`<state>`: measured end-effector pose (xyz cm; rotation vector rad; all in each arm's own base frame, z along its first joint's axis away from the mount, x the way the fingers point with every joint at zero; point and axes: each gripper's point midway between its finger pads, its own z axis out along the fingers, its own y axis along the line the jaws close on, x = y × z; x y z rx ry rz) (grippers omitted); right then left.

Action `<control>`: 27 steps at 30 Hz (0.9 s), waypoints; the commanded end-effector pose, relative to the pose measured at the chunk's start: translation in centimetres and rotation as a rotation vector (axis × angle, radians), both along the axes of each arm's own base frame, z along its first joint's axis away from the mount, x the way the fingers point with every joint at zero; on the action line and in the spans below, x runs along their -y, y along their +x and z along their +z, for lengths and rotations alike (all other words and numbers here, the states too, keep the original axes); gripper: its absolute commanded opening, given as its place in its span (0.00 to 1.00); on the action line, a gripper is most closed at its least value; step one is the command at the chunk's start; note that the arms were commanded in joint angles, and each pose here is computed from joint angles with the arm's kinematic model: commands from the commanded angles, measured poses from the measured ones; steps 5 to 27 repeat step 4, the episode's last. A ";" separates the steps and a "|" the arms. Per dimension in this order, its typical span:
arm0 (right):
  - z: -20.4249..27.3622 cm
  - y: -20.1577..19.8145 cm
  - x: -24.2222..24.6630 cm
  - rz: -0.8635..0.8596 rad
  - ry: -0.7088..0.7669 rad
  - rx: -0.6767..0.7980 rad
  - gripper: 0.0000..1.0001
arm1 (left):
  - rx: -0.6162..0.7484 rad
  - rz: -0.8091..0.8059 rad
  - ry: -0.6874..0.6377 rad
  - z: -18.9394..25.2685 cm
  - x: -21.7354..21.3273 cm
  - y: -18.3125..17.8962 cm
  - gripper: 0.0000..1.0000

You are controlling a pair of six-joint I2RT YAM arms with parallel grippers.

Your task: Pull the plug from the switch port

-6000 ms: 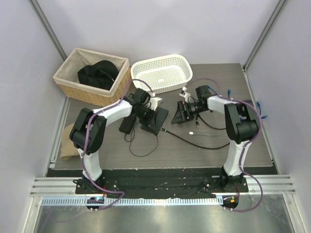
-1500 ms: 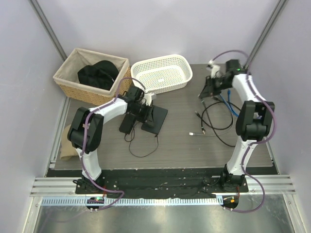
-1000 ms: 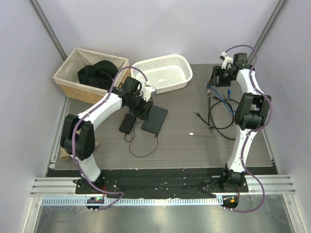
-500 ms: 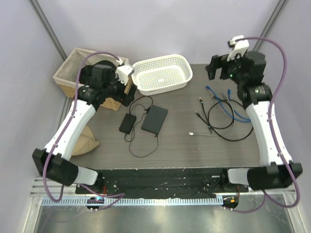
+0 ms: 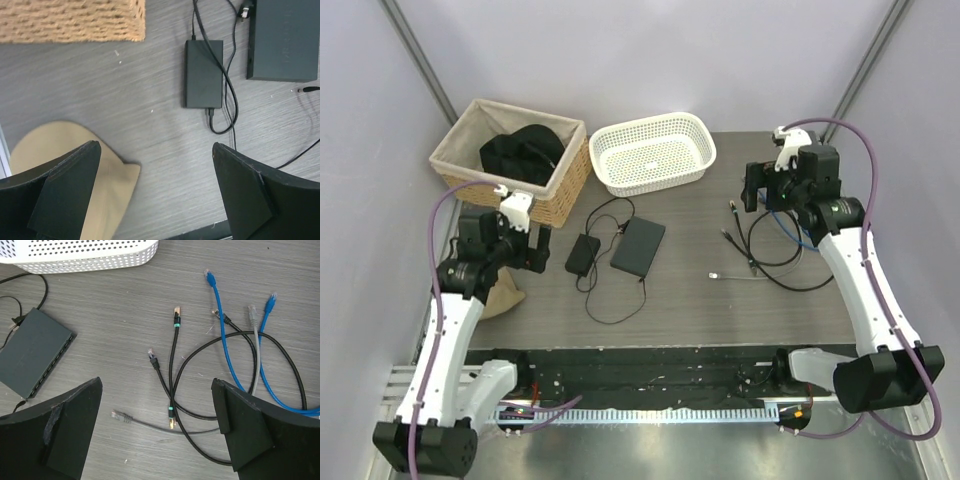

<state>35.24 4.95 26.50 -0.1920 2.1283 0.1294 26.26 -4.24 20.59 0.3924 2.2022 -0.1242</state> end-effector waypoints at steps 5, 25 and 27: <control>2.1 -1.3 -1.5 0.054 0.087 0.090 1.00 | 0.036 0.120 -0.046 0.7 -1.7 -2.1 1.00; 2.1 -1.3 -1.5 0.054 0.087 0.090 1.00 | 0.036 0.120 -0.046 0.7 -1.7 -2.1 1.00; 2.1 -1.3 -1.5 0.054 0.087 0.090 1.00 | 0.036 0.120 -0.046 0.7 -1.7 -2.1 1.00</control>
